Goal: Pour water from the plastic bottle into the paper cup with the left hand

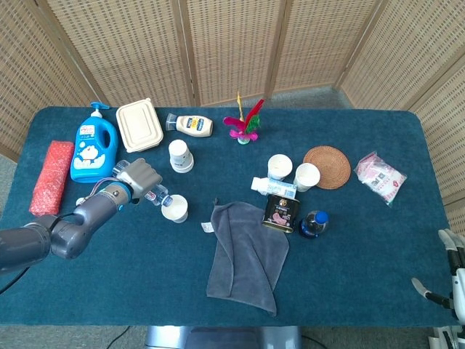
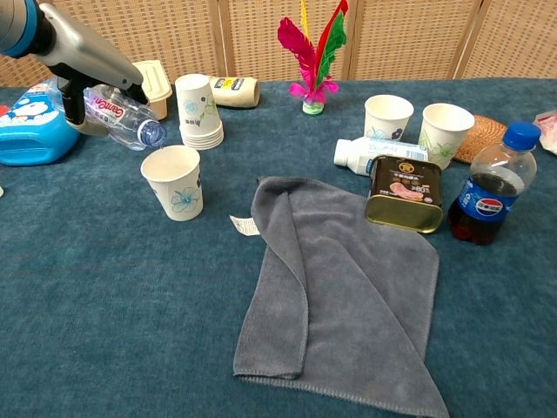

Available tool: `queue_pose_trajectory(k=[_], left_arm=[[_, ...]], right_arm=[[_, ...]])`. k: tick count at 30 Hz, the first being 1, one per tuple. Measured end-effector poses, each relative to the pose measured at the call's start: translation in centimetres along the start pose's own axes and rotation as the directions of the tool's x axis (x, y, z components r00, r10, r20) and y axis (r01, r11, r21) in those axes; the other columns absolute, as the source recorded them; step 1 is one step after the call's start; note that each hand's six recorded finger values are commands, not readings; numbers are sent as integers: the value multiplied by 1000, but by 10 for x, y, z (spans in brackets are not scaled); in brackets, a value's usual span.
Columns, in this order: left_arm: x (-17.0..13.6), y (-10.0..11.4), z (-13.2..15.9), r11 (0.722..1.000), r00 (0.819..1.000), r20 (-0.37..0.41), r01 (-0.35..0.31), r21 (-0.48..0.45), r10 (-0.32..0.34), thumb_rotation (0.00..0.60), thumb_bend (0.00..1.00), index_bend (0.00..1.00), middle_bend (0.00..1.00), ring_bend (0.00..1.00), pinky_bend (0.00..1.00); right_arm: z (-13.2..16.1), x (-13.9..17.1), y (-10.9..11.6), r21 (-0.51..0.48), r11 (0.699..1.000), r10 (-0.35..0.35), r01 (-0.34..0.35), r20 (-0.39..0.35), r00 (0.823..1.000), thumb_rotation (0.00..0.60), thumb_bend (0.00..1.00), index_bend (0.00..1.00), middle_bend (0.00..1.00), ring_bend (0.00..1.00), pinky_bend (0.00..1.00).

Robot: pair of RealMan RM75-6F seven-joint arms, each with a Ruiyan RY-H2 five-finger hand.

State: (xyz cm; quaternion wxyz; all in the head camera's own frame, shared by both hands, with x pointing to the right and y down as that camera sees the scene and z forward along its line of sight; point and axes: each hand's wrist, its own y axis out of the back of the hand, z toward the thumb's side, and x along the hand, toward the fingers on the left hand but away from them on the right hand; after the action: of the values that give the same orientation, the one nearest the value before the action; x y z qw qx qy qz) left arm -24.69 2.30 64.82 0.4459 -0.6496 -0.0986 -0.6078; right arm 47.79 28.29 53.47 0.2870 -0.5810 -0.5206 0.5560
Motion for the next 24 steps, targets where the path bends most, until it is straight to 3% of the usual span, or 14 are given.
queue_pose_trajectory(k=[13,19,24], left_arm=[[-6,-28,-7,969,999,-33,-22,-246,15,600,643,352,395,374,416],[-11,-42,-13,926,997,-65,-55,-374,33,600,640,333,392,375,420],[-17,-54,-23,866,992,-109,-111,-488,65,600,638,327,379,376,422]], right_arm=[[2,1,2,4,1000,4,-4,-9,1000,600,185,0,0,0,0],[7,0,2,8,1000,6,-6,-20,1000,600,185,0,0,0,0],[12,-2,4,11,1000,8,-7,-31,999,600,185,0,0,0,0]])
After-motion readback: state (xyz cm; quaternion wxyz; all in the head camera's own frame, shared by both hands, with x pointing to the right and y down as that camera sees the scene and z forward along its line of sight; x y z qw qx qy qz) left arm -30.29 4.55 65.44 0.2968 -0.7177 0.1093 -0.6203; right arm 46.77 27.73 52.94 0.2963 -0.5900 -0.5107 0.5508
